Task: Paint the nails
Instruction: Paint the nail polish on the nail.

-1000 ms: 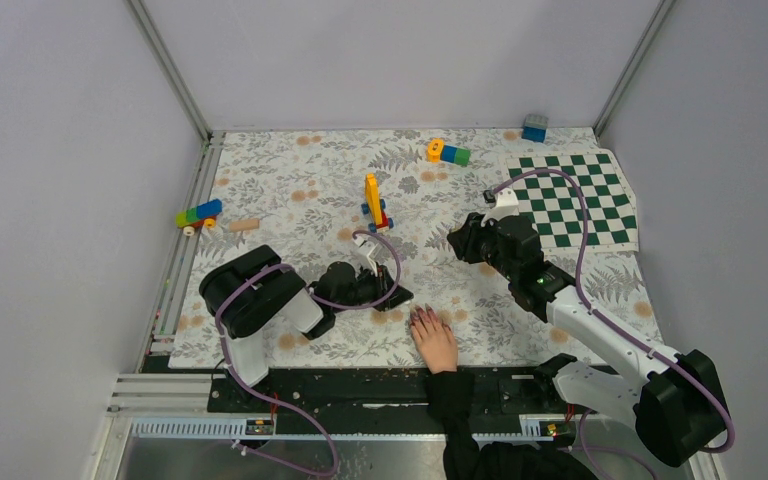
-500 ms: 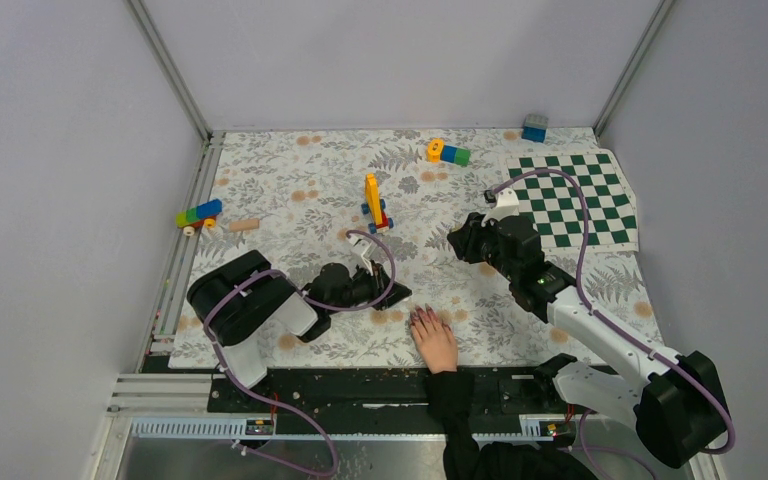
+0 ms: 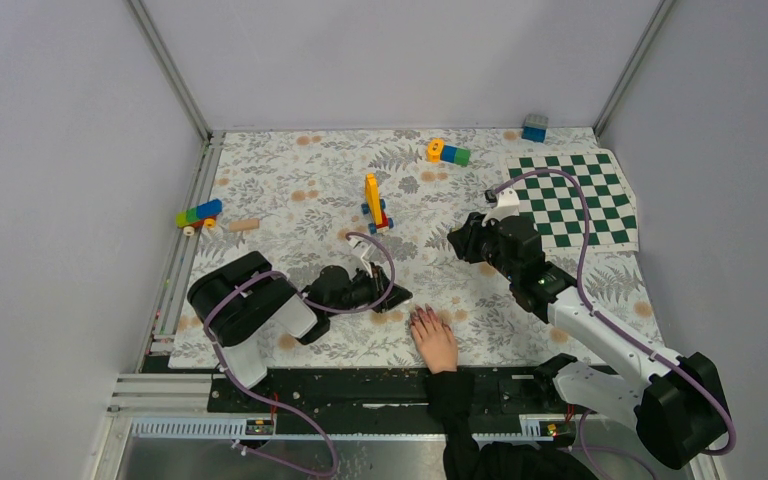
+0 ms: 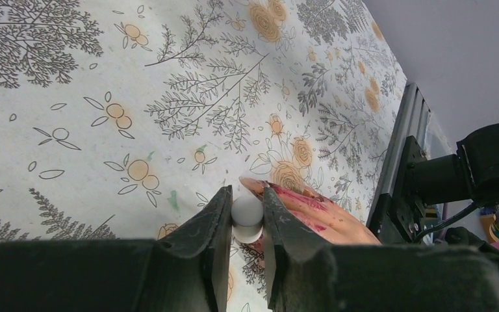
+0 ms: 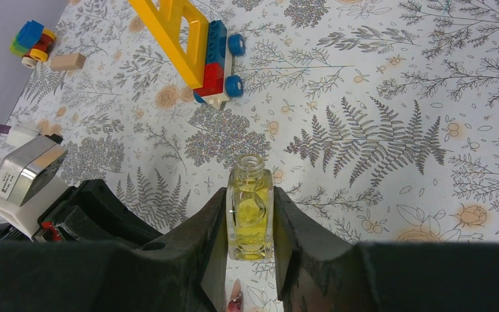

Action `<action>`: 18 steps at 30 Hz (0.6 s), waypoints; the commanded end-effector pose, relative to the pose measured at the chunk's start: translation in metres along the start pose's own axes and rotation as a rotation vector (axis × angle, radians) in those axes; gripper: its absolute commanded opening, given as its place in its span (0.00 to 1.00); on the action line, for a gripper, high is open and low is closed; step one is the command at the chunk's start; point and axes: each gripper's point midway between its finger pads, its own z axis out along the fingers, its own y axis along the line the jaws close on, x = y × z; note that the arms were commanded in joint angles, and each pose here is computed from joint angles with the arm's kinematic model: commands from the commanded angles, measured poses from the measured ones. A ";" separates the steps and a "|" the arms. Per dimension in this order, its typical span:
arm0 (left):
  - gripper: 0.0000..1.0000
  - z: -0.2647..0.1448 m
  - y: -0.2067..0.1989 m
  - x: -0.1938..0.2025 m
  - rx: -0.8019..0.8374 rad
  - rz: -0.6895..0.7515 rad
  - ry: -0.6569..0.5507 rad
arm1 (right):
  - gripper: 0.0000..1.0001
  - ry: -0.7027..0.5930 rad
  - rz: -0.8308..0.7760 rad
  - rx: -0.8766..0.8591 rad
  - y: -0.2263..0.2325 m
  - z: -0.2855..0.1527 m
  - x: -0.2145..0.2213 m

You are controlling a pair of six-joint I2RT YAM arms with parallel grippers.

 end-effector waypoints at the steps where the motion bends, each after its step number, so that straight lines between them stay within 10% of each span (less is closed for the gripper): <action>1: 0.00 0.002 -0.023 -0.020 0.078 0.045 -0.070 | 0.00 -0.083 0.015 -0.037 0.010 -0.004 -0.028; 18: 0.00 0.009 -0.019 -0.011 0.077 0.046 -0.034 | 0.00 -0.084 0.015 -0.037 0.010 -0.006 -0.026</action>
